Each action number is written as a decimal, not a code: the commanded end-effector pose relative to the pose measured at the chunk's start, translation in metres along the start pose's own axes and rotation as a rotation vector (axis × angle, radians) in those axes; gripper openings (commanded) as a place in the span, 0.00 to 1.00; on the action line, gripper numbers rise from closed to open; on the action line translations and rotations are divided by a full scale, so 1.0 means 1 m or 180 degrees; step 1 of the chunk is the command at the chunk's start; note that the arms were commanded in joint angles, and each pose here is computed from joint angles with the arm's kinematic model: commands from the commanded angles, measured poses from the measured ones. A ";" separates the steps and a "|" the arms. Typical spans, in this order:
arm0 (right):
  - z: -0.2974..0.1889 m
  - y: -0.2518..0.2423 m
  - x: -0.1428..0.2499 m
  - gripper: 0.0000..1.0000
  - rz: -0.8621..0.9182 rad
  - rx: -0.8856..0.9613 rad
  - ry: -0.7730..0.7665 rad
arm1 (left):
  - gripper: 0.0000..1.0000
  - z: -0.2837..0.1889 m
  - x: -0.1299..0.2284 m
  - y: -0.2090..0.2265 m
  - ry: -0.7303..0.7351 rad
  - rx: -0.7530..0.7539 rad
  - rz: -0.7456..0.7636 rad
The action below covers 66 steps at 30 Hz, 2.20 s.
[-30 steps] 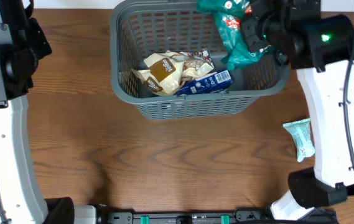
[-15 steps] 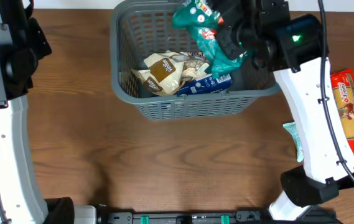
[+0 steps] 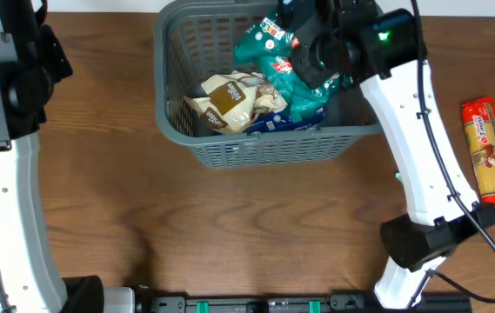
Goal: Pack container
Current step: 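Lower the Nescafe pack into the basket and open the right gripper, then move the right gripper right toward the San Remo spaghetti package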
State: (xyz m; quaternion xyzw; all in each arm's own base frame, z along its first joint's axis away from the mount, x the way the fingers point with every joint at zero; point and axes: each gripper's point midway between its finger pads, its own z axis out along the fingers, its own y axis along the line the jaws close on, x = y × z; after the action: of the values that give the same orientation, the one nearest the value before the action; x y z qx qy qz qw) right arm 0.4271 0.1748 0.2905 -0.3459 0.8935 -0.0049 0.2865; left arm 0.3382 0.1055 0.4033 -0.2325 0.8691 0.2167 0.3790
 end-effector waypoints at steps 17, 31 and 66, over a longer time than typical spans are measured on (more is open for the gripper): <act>0.031 0.008 -0.010 0.01 -0.0035 -0.0193 -0.0001 | 0.99 0.001 0.001 0.003 0.0009 -0.0052 -0.0040; 0.048 0.011 -0.006 0.01 0.0010 -0.0257 0.0101 | 0.99 0.001 0.001 0.003 0.0009 -0.0051 -0.0040; -0.113 -0.151 0.056 0.99 0.1958 0.1767 -0.0219 | 0.99 0.001 0.001 0.003 0.0009 -0.0051 -0.0040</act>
State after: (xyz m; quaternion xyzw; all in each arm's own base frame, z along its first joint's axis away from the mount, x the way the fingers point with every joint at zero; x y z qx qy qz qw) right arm 0.4523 0.0594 0.3405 -0.0939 0.9273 -0.1215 0.3414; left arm 0.3382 0.1055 0.4033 -0.2325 0.8691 0.2167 0.3790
